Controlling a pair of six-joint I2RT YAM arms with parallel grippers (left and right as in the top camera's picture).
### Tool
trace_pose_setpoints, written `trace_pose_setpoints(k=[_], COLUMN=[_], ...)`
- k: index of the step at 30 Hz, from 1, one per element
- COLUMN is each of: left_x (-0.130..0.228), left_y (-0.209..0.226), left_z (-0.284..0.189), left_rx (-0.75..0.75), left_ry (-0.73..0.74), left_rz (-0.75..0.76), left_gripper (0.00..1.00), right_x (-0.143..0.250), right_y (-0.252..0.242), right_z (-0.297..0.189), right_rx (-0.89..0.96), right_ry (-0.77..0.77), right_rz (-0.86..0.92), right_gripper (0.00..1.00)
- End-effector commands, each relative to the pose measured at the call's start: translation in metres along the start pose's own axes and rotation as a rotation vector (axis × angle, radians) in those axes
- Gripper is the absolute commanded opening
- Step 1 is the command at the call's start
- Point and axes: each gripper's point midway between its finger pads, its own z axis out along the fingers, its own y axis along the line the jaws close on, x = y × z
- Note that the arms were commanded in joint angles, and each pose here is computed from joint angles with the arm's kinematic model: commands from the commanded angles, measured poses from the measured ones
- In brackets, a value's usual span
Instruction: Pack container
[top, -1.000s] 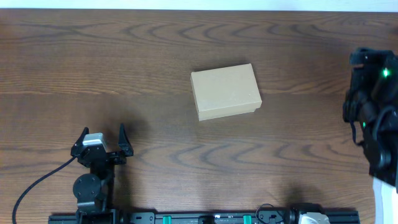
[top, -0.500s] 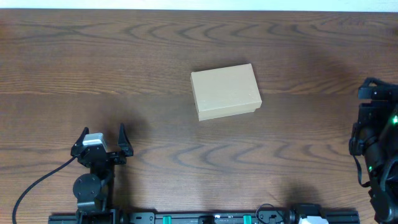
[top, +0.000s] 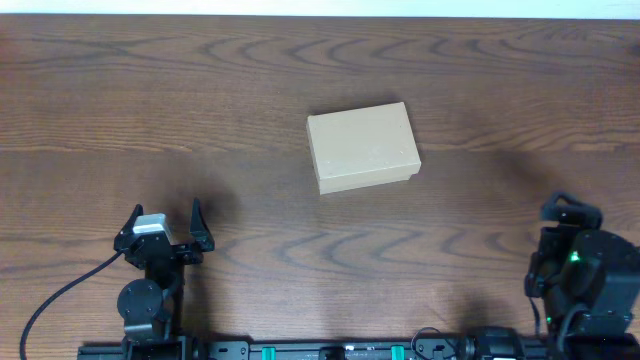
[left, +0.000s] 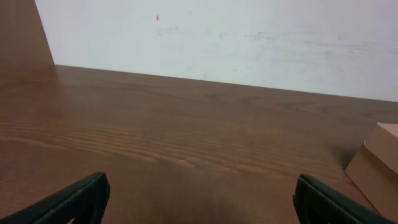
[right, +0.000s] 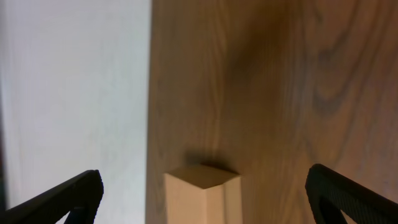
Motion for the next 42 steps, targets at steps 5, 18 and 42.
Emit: trace_pose_setpoints(k=[5, 18, 42], left_x=[0.017, 0.017, 0.017], left_y=[0.004, 0.004, 0.004], left_z=[0.001, 0.001, 0.001], left_rx=[-0.022, -0.022, -0.022], left_ry=[0.051, 0.051, 0.051], left_rz=[-0.010, -0.010, -0.010], left_gripper=[0.95, 0.95, 0.95], right_x=[0.013, 0.023, 0.036], right_y=[-0.045, -0.067, -0.091], right_z=[0.032, 0.062, 0.086], right_rx=[-0.018, -0.168, -0.216], right_ry=[0.004, 0.002, 0.027], right_rz=[0.066, 0.109, 0.110], right_gripper=[0.99, 0.99, 0.99])
